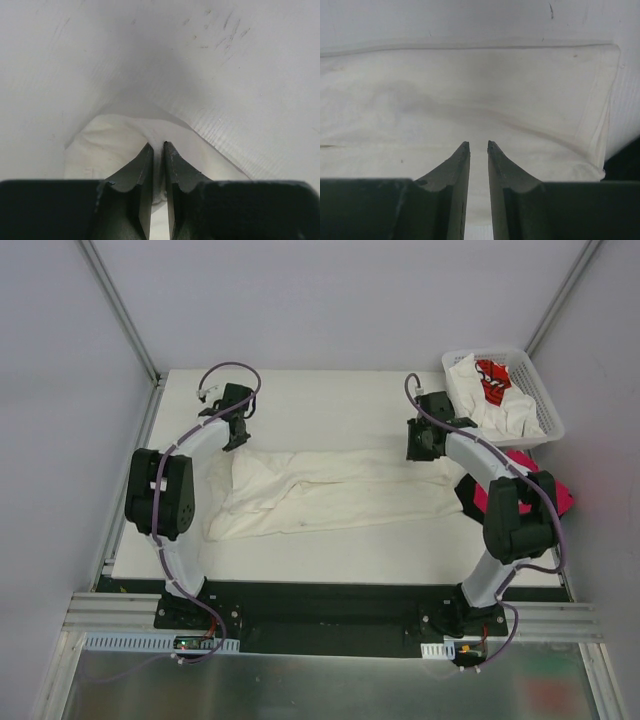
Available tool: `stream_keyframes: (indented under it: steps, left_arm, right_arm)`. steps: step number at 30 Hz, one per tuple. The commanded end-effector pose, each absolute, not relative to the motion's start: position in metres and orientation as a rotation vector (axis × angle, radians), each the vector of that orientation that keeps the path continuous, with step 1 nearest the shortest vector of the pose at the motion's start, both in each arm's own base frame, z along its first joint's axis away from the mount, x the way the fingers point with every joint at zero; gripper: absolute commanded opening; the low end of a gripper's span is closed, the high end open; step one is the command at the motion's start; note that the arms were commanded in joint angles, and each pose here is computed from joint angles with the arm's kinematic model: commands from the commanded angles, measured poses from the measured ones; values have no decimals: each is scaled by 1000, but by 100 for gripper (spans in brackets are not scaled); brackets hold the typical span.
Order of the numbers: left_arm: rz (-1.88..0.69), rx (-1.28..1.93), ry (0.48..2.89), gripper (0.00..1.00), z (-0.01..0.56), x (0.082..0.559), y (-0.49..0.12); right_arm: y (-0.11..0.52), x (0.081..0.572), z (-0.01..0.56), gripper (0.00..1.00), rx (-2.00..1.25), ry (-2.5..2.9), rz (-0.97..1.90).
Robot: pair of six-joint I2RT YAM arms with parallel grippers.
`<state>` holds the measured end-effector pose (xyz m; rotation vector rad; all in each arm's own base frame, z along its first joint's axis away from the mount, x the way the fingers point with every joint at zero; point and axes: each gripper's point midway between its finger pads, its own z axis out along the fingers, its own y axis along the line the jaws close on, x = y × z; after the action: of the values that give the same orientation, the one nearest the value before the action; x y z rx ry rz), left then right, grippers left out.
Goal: Fold and stack the t-shirts
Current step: Fold the other side of the tshirt into a rectangle
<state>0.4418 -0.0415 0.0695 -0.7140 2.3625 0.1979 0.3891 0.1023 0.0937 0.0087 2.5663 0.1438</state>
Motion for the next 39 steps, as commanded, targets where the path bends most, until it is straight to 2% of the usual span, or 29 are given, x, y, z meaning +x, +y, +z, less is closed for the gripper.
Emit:
stream_keyframes:
  steps: [1,8,25,28,29,32,33,36,39]
  left_arm:
    - [263,-762,2285,12,99,430,-23]
    - [319,-793,2234,13,110,416,-9]
    - [355,-818,2238,15,100,408,-5]
    - [359,-837,2232,23,98,400,-2]
    - [356,-838,2236,34,97,398,-3]
    - [349,-851,2242,55,94,393,-3]
    - [345,-851,2249,73,93,392,-4]
    - [326,-855,2273,96,87,389,-8]
    - [323,-859,2280,99,86,386,-9]
  right_arm:
    - [114,424,117,24,26,2477,205]
    - [117,440,139,25,5,2431,243]
    - [92,411,190,28,45,2343,221]
    - [83,410,198,29,64,2323,187]
    - [82,409,200,28,73,2317,190]
    - [81,407,210,29,84,2290,203]
    - [81,407,211,29,82,2285,212]
    - [81,405,219,29,82,2263,214]
    - [80,401,224,29,79,2248,217]
